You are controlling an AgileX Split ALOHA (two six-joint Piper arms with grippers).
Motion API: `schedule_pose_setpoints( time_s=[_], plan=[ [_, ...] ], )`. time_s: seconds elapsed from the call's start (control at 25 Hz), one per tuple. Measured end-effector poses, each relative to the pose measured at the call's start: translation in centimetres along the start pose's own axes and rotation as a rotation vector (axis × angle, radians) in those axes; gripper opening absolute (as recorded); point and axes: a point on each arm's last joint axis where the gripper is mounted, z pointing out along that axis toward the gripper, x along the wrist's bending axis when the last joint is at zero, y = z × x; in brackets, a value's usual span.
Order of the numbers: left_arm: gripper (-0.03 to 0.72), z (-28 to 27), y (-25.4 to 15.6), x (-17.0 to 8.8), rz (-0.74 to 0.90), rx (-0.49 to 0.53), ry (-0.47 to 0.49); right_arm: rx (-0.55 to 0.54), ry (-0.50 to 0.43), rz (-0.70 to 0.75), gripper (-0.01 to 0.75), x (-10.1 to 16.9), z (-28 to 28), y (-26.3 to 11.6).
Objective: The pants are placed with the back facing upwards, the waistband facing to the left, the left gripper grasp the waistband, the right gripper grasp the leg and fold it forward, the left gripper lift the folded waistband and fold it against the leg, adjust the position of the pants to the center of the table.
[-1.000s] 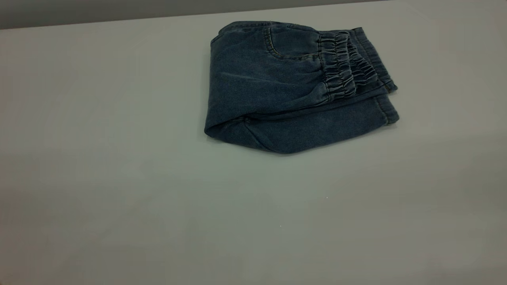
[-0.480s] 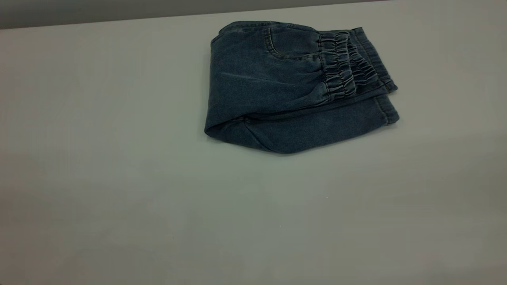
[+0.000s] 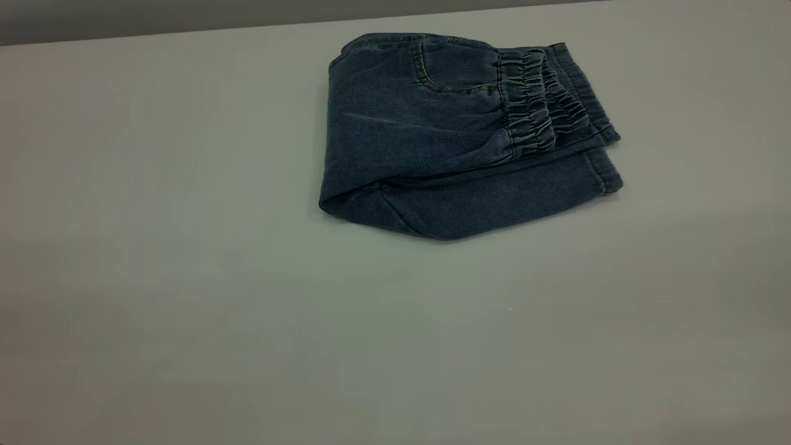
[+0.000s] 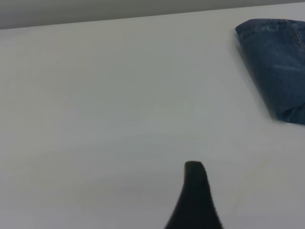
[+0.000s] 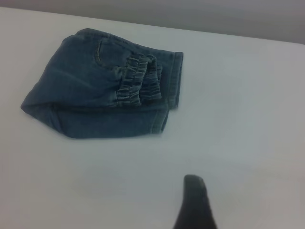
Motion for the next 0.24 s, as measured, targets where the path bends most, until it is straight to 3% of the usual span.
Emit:
schedule_pose_setpoints(
  time_s=[0.24],
  plan=[
    [0.506,0.00,0.00,0.00,0.000,0.000,0.000,0.000,0.000,0.003,0.437,0.00,0.00,0.00]
  ],
)
